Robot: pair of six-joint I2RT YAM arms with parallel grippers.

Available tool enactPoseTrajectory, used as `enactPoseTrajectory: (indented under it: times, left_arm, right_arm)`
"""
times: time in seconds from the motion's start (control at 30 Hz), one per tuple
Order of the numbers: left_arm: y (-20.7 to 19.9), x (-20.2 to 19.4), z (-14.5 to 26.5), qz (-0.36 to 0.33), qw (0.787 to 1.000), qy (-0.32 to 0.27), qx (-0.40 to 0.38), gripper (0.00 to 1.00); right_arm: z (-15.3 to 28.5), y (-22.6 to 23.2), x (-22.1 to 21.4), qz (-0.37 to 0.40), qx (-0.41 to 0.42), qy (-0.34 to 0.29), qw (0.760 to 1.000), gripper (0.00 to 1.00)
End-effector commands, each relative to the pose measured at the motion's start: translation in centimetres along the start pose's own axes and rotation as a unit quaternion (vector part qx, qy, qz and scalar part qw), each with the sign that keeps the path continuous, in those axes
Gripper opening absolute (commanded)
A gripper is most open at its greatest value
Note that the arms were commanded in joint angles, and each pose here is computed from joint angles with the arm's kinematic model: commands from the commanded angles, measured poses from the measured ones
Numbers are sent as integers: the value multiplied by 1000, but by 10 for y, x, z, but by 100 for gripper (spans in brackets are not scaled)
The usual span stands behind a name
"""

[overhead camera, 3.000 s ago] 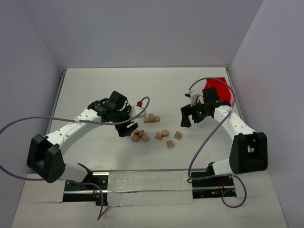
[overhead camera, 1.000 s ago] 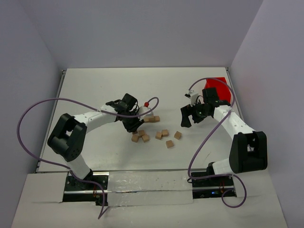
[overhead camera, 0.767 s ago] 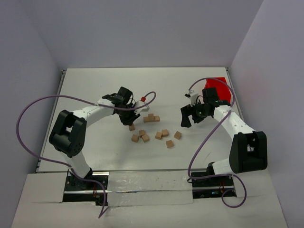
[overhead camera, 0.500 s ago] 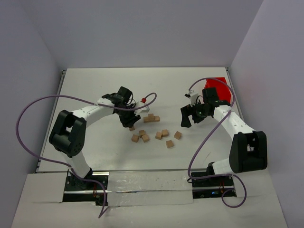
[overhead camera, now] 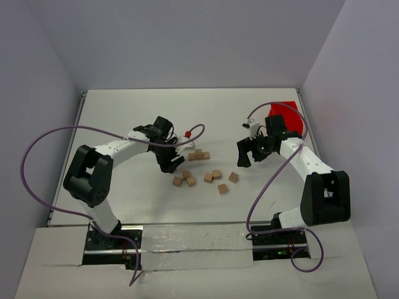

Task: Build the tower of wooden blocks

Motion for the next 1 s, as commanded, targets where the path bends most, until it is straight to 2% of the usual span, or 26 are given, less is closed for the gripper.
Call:
enactPoseTrajectory:
  times: [0.0,0.2,0.3,0.67,0.97]
  left_arm:
    - [4,13,4,-12,999,-44,21,69]
    - [8,17,2,-20,997,-62,34,60]
    - [8,19,0,-25,997,-68,30,53]
    - [7,43,11,-59,995,-78,2,10]
    - [14,76,10,-78,994,-68,-22,6]
  right_arm:
    - [5,-3,9,8,-1,-10,1000,100]
    - [4,-4,9,9,0,-9,1000,100]
    - [4,-4,9,10,-1,-8,1000,100]
    - [4,-3,9,12,3,-8,1000,100]
    - [3,-3,9,10,7,-6,1000,100]
Point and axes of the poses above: each gripper's point midway between its finger pads, its own z axis back along the fingers, its own y axis along the line the jaws close on, x = y × z, the point moved 3 cm from there along z, back along the fingers, and after that the axes turned 11 degrees about z, right-handed, at the moved point
